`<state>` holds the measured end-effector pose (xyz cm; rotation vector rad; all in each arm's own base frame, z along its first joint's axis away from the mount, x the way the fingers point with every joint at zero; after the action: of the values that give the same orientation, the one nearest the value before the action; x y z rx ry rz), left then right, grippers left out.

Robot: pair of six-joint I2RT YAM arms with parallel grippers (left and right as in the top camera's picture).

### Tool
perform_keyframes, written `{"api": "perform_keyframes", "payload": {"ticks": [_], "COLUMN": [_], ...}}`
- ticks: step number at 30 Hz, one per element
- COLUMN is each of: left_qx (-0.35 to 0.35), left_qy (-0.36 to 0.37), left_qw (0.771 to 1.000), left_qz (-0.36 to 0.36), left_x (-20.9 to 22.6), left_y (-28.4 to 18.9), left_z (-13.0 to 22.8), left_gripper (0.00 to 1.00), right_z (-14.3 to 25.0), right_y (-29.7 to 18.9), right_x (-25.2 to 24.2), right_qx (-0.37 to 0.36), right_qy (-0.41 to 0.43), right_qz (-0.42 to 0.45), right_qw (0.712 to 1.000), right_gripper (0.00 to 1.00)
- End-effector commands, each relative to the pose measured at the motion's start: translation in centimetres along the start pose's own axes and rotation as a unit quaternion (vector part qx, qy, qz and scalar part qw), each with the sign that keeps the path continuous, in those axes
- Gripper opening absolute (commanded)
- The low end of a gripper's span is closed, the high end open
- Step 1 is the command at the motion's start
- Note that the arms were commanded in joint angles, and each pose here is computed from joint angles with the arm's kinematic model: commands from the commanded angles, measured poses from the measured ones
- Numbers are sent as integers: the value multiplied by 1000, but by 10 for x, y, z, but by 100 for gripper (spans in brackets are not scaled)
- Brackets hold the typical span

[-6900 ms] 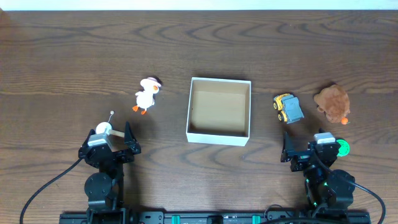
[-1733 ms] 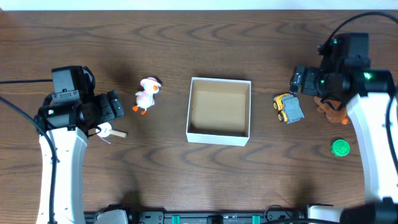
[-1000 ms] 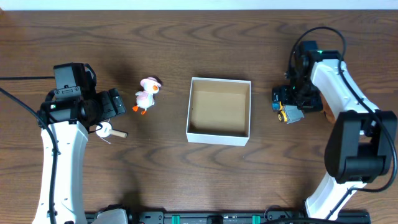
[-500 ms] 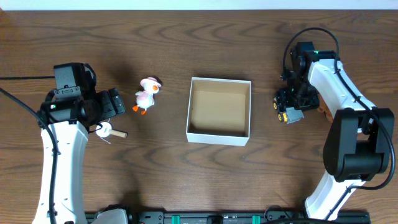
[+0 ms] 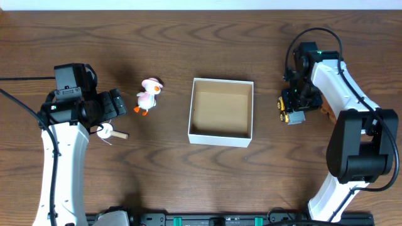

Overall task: Pack container
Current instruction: 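Carry the truck with the right gripper into the white box and release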

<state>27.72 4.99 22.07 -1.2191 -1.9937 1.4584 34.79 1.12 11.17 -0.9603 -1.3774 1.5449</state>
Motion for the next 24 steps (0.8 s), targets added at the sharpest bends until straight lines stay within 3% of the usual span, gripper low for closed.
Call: {"api": "perform_keyframes", "payload": {"ticks": [1,6,14,24], "left_qx": [-11,-15,-23,-26], "left_qy": [4,4,4,4], "left_qw": [1000,1000,1000,1000], "left_qz": [3,5,9,10], "left_x": [-2,-2,-4,-4], "left_y": [-5,-5,-5,-5], "left_z": [-8,-9,-12,-13], "left_gripper": [98,98,98,98], "right_z": [-4,-7,-26,-70], "right_y": [-3,-3,-31,-150], "right_x": [0,0,10,75], "right_qx": [-4,-11,-61,-213], "right_qy": [-3,10,9,-13], "right_qz": [7,9,24,49], "right_qw": [1000,1000,998,976], "right_gripper": [27,1,1,1]}}
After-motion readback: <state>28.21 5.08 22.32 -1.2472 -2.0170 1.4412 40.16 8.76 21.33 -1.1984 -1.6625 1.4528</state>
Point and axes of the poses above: each gripper's point midway between its finger pads, its own y axis out along the fingers, its own x axis along the line the jaws close on, z = x × y, the point moved 7 cm from there along -y, back along the fingers, and after that the axes turned 15 degrees about -y, right-handed, at the moved point
